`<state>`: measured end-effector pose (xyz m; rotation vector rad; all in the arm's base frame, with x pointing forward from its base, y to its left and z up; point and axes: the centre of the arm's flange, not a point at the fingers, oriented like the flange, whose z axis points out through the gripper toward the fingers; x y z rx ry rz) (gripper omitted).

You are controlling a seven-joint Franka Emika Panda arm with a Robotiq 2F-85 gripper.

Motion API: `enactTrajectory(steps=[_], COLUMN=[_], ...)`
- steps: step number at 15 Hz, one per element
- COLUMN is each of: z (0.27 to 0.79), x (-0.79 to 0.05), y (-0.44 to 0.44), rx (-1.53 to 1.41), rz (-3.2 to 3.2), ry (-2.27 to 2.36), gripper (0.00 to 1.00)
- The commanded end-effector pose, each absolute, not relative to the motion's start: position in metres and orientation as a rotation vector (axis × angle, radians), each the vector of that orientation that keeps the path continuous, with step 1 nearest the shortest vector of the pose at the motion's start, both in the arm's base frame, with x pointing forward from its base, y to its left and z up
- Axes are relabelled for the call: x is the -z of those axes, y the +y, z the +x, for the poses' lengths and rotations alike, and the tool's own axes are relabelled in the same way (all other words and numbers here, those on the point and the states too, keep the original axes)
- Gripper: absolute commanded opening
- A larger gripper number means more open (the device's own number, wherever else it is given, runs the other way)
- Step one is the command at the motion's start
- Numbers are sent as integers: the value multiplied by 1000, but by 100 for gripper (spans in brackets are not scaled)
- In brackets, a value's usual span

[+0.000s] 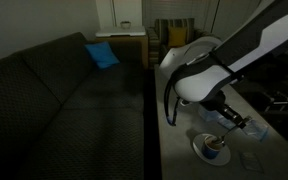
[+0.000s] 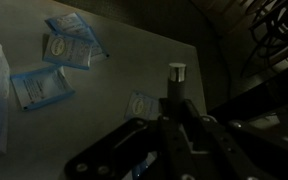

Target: Use the spoon to stir in the cup

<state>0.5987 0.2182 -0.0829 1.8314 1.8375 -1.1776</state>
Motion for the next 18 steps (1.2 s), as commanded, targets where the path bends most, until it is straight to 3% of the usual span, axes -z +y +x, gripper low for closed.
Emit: enactTrajectory(steps=[1, 6, 18], z=[601, 611, 664], x=[70, 43, 50], y=[217, 219, 190], rx=[1186, 1194, 310], rz=[1786, 1713, 1860], ry=[1818, 1757, 2026], gripper=[4, 4, 4])
